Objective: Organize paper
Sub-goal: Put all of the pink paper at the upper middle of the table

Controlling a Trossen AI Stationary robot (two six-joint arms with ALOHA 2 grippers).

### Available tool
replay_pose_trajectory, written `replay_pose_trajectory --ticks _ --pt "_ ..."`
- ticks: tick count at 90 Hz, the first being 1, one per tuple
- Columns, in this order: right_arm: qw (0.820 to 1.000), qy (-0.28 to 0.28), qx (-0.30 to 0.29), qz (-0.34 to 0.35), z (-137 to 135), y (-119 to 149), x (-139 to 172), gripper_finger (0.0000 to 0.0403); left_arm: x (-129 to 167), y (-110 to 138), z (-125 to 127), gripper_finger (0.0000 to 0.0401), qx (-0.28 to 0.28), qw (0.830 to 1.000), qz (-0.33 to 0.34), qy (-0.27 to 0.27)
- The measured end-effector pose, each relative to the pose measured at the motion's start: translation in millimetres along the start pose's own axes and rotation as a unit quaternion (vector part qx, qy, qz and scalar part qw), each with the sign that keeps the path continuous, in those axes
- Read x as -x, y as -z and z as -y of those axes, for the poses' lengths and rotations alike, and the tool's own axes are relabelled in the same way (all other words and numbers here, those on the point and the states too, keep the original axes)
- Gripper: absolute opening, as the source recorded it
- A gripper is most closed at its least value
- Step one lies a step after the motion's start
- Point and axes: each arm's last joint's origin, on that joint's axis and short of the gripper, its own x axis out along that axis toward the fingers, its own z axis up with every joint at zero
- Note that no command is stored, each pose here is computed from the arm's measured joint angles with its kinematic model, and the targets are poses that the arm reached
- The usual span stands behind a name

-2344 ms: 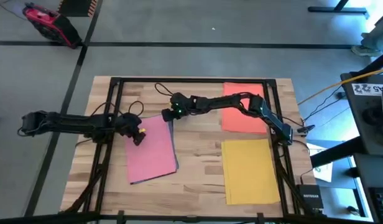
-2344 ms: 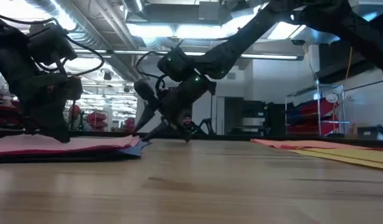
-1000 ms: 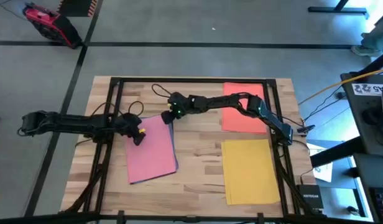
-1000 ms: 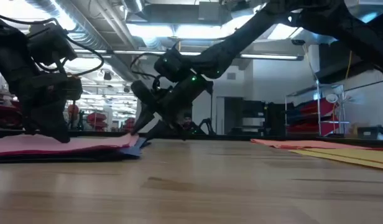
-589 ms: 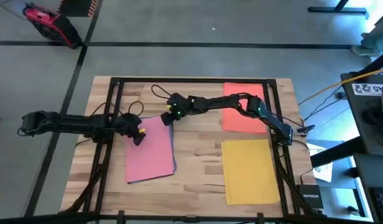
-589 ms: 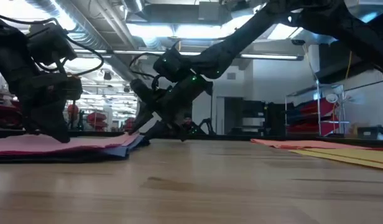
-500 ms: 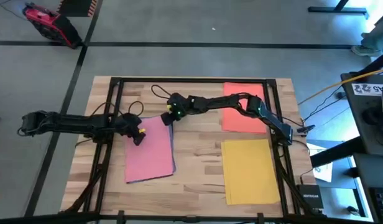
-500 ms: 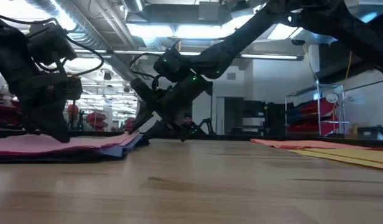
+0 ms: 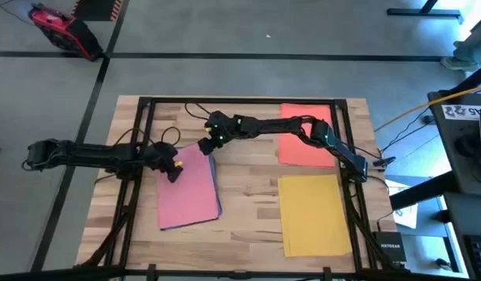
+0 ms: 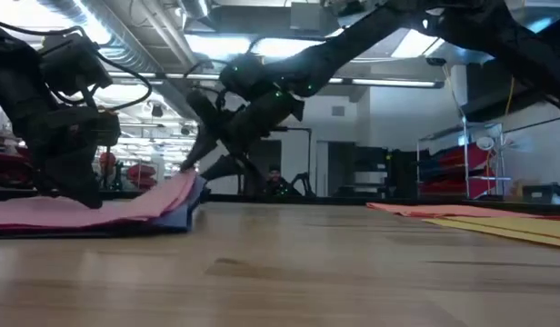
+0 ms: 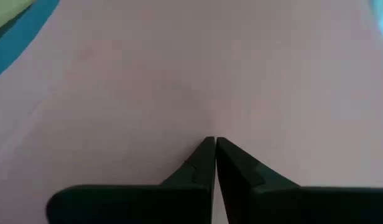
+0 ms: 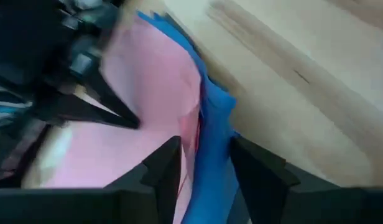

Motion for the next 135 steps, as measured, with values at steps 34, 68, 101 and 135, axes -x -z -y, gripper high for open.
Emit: replay_pose_trajectory --ticks 34,68,101,135 --pt "0.999 0.019 0.033 -0.006 -15.0 16.9 -7.7 0.0134 0.0 0.0 0.0 0.0000 -0.002 1.000 0.000 0.000" --pt "0.997 0.044 0.057 0.024 -30.9 4.2 2.5 0.0134 0.0 0.0 0.0 0.0000 -0.001 1.000 0.000 -0.001" --pt "0.995 0.050 0.086 0.024 -40.8 -0.1 6.1 0.0101 0.0 -0.1 -0.1 0.0000 -0.001 1.000 0.001 -0.002" --pt "0.993 0.083 0.080 -0.012 -30.0 12.9 0.6 0.0064 0.0 -0.1 -0.1 0.0000 0.002 1.000 0.002 -0.002"
